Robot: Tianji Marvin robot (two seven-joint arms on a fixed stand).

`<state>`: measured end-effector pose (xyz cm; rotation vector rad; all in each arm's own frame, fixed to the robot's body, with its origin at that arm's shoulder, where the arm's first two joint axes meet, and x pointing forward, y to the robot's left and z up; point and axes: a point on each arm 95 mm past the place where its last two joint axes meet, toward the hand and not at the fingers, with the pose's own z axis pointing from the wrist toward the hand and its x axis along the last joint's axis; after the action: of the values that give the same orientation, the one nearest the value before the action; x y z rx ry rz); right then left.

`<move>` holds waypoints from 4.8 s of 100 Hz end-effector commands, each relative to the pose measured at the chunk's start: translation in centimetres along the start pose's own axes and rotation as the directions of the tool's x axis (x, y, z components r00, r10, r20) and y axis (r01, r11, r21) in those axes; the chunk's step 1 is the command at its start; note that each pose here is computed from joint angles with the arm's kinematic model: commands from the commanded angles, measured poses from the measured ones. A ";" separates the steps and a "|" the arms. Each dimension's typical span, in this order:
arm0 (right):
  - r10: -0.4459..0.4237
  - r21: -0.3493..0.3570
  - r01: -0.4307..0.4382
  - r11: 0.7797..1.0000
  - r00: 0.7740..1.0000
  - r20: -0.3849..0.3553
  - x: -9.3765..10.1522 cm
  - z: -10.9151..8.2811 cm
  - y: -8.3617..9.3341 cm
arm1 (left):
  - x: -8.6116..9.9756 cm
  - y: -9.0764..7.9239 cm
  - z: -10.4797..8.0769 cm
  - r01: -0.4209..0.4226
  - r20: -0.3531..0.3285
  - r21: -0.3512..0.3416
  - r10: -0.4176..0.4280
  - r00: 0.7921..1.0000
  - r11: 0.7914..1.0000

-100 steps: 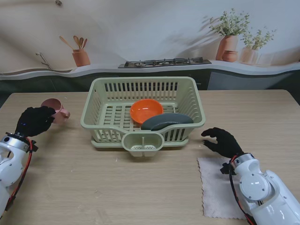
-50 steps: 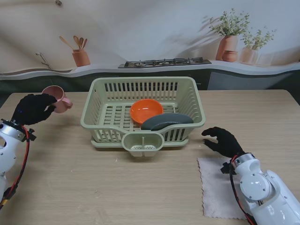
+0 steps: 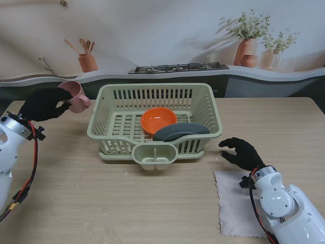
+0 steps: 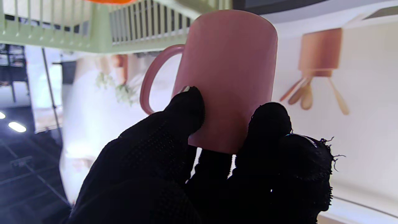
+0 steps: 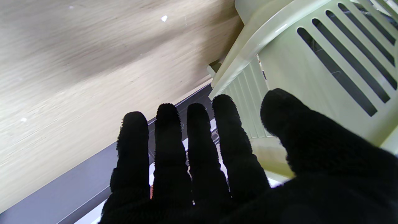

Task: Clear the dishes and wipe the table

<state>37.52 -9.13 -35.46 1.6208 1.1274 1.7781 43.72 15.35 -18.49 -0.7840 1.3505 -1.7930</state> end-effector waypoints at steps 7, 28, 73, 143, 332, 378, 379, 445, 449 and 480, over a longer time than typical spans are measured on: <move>0.000 0.011 0.000 1.000 1.000 -0.003 0.0 -0.1 -0.2 | 1.5 -1.6 2.6 -0.003 -0.027 0.010 0.003 1.000 1.000; -0.002 0.008 0.002 1.000 1.000 -0.004 -0.1 -0.2 -0.2 | 3.3 -1.8 5.7 0.042 -0.045 -0.045 -0.044 0.998 0.998; -0.001 0.000 0.001 1.000 1.000 -0.008 -0.3 -0.3 0.1 | 6.3 -1.0 11.0 0.113 -0.062 -0.151 -0.124 0.990 0.982; 0.005 -0.007 -0.005 1.000 1.000 -0.008 -0.5 -0.5 0.2 | 8.3 3.1 14.4 0.142 -0.008 -0.273 -0.150 0.989 0.952; 0.011 -0.006 -0.011 1.000 1.000 0.010 -0.6 -0.4 -0.2 | 9.1 12.7 15.8 0.151 0.199 -0.263 -0.099 0.975 0.953; 0.011 -0.007 -0.011 1.000 1.000 0.008 -0.7 -0.3 -0.3 | 9.0 13.4 15.4 0.172 0.253 -0.289 -0.099 0.963 0.942; 0.011 -0.007 -0.011 1.000 1.000 0.008 -0.7 -0.3 -0.3 | 9.0 13.4 15.4 0.174 0.254 -0.290 -0.100 0.962 0.941; 0.012 -0.011 -0.012 1.000 1.000 0.007 -0.8 -0.3 -0.2 | 9.4 13.9 15.1 0.228 0.325 -0.349 -0.111 0.939 0.909; 0.012 -0.011 -0.012 1.000 1.000 0.007 -0.8 -0.3 -0.2 | 9.4 14.0 15.1 0.230 0.328 -0.351 -0.111 0.938 0.908; 0.012 -0.010 -0.012 1.000 1.000 0.007 -0.8 -0.3 -0.2 | 9.4 13.6 15.2 0.244 0.320 -0.328 -0.135 0.938 0.913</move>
<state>37.44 -9.93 -35.96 1.6255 1.0905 1.7774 54.09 -2.79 -26.75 -1.3524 1.4455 -1.5083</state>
